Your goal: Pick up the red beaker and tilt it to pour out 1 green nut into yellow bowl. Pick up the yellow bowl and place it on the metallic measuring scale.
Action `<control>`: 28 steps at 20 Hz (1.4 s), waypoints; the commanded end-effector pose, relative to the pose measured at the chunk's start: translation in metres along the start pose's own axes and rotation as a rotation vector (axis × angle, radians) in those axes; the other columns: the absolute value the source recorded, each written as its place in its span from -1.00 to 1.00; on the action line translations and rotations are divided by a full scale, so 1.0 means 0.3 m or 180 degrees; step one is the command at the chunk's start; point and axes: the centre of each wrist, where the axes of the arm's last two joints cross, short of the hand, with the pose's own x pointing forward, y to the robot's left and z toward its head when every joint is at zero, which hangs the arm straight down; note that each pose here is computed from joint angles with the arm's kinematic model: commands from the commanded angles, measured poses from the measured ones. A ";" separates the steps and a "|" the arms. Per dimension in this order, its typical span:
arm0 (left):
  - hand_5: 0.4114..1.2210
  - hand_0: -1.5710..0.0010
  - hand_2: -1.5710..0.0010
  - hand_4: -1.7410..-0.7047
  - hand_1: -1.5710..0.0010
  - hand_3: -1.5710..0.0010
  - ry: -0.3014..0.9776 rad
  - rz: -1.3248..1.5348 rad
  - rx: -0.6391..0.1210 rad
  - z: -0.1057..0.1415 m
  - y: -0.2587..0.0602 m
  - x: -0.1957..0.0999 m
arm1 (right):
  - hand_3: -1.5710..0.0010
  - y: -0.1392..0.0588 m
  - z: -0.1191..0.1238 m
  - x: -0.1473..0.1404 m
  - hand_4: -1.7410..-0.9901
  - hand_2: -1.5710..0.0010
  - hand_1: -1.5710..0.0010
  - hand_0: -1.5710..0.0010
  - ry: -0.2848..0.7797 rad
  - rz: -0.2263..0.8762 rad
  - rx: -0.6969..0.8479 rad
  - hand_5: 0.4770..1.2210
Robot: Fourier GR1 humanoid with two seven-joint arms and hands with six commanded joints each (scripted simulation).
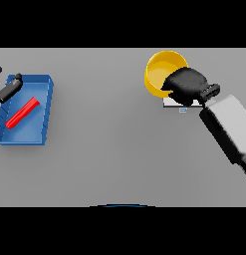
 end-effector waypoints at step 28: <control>-0.25 1.00 1.00 0.96 1.00 1.00 0.0055 -0.0039 -0.0040 -0.010 -0.005 -0.007 | 0.22 0.170 -0.052 -0.232 -0.46 0.12 0.26 0.53 0.0647 -0.0701 0.0396 0.23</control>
